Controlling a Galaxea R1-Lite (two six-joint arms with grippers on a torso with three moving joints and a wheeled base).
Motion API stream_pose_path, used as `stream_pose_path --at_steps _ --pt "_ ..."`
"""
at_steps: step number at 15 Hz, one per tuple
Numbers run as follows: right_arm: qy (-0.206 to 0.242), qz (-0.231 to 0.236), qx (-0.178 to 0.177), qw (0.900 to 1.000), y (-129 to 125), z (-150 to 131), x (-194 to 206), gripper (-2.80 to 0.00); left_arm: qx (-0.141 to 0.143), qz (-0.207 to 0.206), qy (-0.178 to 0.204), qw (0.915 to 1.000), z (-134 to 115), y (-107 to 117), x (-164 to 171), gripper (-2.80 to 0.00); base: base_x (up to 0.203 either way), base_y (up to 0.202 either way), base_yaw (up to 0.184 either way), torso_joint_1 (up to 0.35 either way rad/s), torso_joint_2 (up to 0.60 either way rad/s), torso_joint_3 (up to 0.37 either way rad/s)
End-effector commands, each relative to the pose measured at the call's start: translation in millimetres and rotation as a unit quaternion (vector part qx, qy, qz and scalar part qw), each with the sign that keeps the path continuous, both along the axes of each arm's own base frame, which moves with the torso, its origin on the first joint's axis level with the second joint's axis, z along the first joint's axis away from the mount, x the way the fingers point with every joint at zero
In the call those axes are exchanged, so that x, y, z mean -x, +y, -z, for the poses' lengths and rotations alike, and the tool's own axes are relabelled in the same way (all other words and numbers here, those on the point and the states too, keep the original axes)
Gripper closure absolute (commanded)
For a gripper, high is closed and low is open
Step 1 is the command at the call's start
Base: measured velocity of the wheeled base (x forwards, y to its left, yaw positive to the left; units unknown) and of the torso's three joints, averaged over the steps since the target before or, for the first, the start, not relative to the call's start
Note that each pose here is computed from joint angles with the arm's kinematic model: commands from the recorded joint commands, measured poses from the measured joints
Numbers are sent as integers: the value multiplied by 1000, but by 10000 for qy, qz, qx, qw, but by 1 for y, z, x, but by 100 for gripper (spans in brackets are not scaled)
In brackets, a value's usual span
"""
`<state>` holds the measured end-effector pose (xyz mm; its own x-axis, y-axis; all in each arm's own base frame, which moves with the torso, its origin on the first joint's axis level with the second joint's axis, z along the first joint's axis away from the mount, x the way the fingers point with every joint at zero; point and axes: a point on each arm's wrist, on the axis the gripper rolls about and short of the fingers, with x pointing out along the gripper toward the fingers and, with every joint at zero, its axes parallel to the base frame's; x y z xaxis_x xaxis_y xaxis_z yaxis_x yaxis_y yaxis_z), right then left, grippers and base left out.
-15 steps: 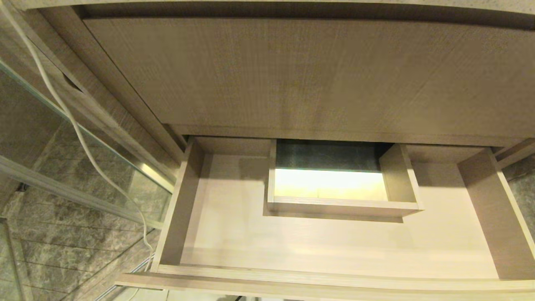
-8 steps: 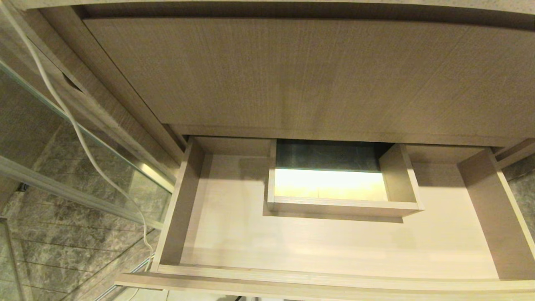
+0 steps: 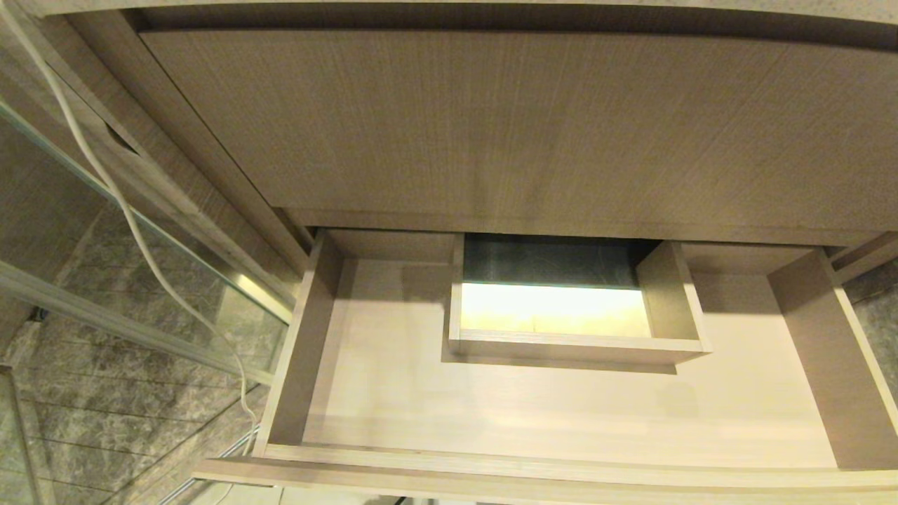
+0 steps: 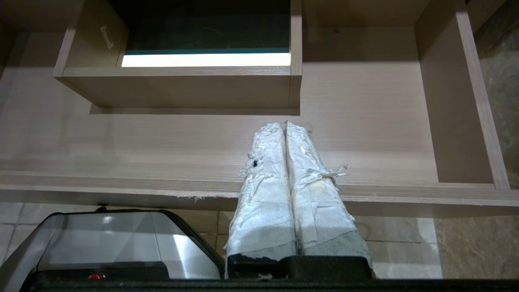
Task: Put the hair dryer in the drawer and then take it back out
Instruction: Pick up the hairdryer
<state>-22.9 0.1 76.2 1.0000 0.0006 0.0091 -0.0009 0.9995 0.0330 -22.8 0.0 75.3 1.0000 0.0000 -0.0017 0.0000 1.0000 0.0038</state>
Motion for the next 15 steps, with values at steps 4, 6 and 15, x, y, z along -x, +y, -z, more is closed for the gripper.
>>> stream_pose_path --at_steps 4,6,15 --pt "7 3 -34 10000 0 0 0 0 -4 0 7 10000 0 0 0 0 0 0 0 0 0 0" --pt "7 3 -26 10000 0 0 0 0 -4 0 7 10000 0 0 0 0 0 0 0 0 0 0" --pt "7 -5 -19 10000 0 0 0 0 -4 0 7 10000 0 0 0 0 0 0 0 153 -366 -151"
